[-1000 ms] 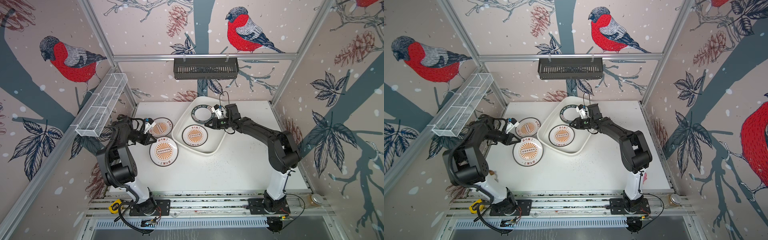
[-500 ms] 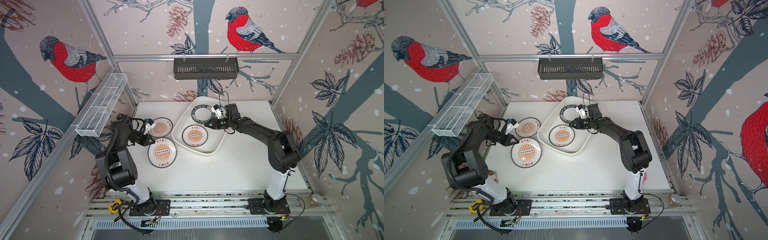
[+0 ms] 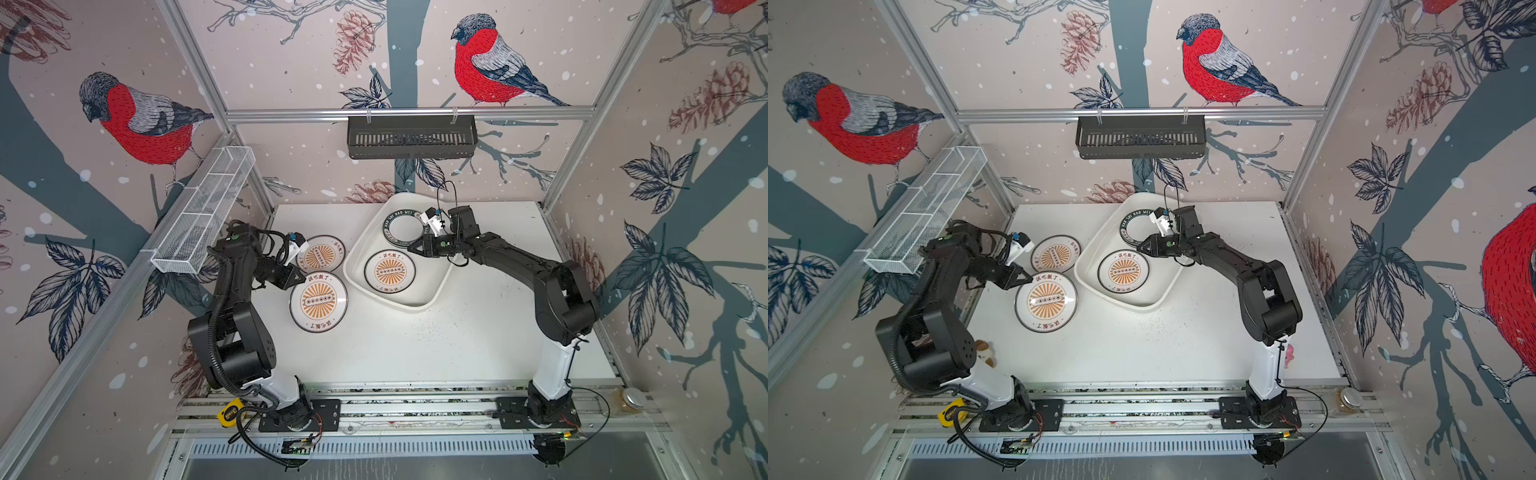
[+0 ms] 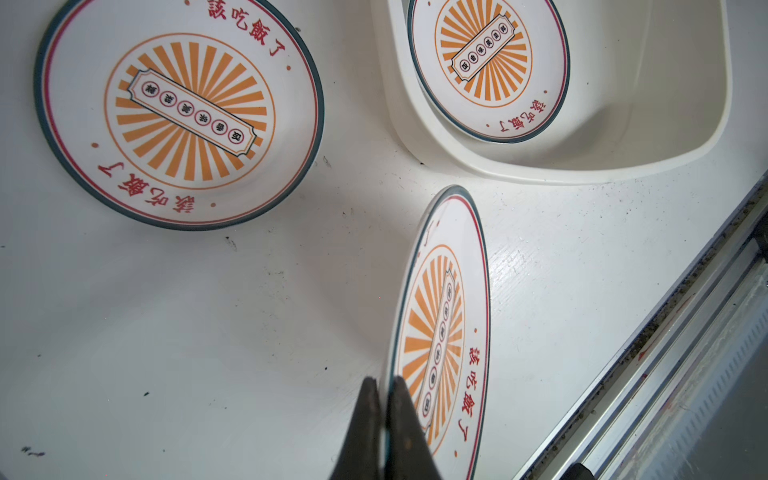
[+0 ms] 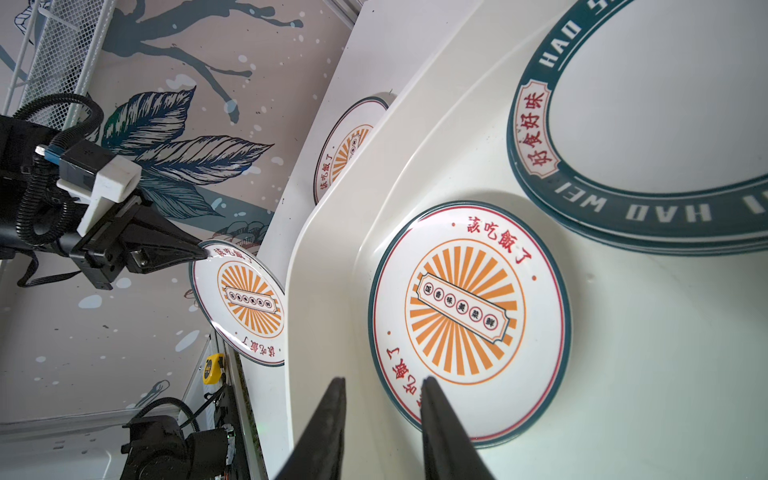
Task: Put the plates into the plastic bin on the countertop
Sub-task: 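Carry the upright orange-sunburst plate over the bin with the left gripper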
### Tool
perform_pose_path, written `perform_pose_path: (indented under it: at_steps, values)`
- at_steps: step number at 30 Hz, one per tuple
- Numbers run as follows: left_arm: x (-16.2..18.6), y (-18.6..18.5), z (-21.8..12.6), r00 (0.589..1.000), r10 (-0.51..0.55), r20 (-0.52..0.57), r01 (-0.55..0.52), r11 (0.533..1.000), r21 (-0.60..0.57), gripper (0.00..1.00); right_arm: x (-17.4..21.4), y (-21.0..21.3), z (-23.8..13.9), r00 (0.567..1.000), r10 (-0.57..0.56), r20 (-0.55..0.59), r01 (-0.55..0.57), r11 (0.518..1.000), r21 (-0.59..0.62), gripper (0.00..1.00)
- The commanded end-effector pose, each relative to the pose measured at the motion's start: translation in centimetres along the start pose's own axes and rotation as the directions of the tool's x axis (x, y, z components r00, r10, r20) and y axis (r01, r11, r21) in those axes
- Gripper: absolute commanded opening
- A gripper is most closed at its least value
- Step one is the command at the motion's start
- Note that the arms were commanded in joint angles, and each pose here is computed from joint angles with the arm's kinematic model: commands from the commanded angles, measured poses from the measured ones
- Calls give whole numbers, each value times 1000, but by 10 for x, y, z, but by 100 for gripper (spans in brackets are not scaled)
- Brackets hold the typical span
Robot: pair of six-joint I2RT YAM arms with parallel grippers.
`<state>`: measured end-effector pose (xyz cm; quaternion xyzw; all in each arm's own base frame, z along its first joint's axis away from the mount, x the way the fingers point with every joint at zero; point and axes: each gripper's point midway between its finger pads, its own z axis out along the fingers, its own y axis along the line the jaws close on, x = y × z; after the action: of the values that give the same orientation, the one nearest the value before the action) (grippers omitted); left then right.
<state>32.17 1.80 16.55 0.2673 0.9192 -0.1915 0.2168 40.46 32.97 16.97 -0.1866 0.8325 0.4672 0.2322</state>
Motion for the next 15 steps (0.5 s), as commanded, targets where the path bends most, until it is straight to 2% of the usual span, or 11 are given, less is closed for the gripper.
perform_pose_path:
  at_steps: [1,7,15]
  values:
    - [0,-12,-10,1000,24,-11,-24,999,33,0,-2,5,1,1000,-27,-7,27,999,-21,33]
    - [-2,-12,-19,998,53,-30,-53,999,10,0,-3,9,1,999,-39,-7,39,999,-33,33]
    - [-18,-16,-38,996,84,1,-84,996,-11,0,-6,17,2,998,-60,-4,60,996,-65,34]
